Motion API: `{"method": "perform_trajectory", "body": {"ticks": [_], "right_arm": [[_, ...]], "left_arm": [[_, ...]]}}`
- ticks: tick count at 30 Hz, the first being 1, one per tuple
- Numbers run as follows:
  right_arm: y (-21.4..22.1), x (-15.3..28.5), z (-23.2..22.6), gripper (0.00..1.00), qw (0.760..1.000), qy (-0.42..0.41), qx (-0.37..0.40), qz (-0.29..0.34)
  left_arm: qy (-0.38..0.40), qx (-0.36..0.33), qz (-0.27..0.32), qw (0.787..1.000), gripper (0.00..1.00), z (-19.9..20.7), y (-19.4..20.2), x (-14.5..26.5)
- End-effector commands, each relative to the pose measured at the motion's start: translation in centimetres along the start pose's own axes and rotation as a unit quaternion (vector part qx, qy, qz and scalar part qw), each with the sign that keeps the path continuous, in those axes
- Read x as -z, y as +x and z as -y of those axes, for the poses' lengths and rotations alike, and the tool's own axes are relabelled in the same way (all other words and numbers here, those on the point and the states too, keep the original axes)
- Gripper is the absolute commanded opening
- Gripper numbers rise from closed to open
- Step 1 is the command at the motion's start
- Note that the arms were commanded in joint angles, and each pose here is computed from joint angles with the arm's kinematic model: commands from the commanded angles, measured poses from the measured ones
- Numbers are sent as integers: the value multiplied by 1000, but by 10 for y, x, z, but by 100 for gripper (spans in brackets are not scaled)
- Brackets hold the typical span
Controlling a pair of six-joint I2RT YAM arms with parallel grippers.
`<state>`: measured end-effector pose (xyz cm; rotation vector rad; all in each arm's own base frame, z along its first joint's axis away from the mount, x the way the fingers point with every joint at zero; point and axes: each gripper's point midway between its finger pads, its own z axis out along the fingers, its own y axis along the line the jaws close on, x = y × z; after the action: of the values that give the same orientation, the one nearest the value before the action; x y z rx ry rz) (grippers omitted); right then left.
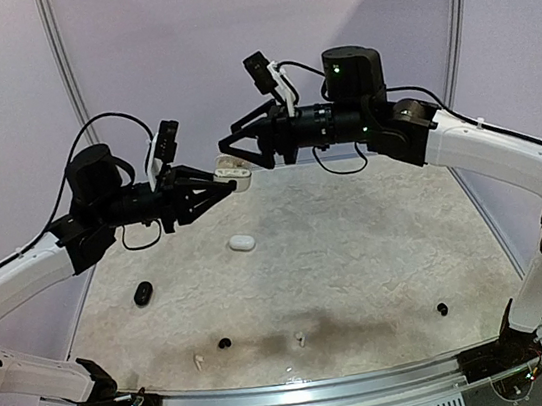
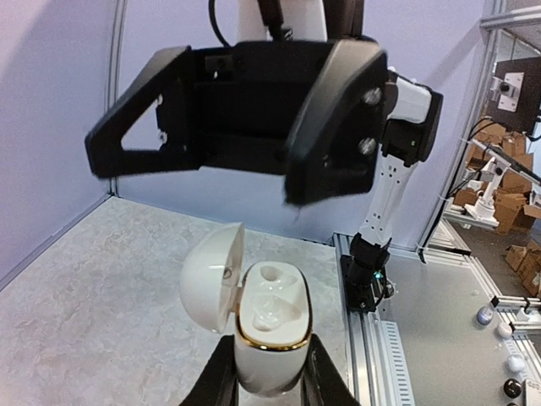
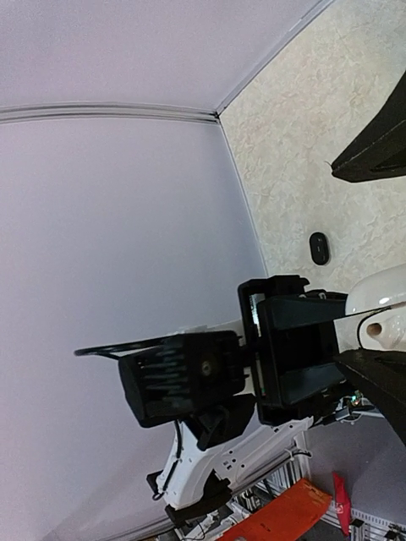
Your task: Insert the wireless bluetooth earbuds into the charging case
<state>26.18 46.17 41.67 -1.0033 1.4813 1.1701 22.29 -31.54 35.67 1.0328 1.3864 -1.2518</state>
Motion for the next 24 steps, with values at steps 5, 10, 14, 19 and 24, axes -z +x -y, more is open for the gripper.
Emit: {"method": "perform_trajectory", "body": {"ticks": [5,10,14,19,24], "right_arm": [[-39,24,35,76,993,69,-82,48],[26,62,103,67,937,293,-181,-55],[126,103,126,59,840,430,-263,-200],[211,100,87,62,779,446,-288,-332],[280,82,52,65,731,432,-315,-424]], "left_arm": [[-58,28,24,998,0,-19,-1,8],[-139,37,32,989,0,-44,5,22],[-187,36,29,981,0,-55,13,38],[-218,35,34,975,0,-57,22,57],[-224,28,44,973,0,-51,30,70]]}}
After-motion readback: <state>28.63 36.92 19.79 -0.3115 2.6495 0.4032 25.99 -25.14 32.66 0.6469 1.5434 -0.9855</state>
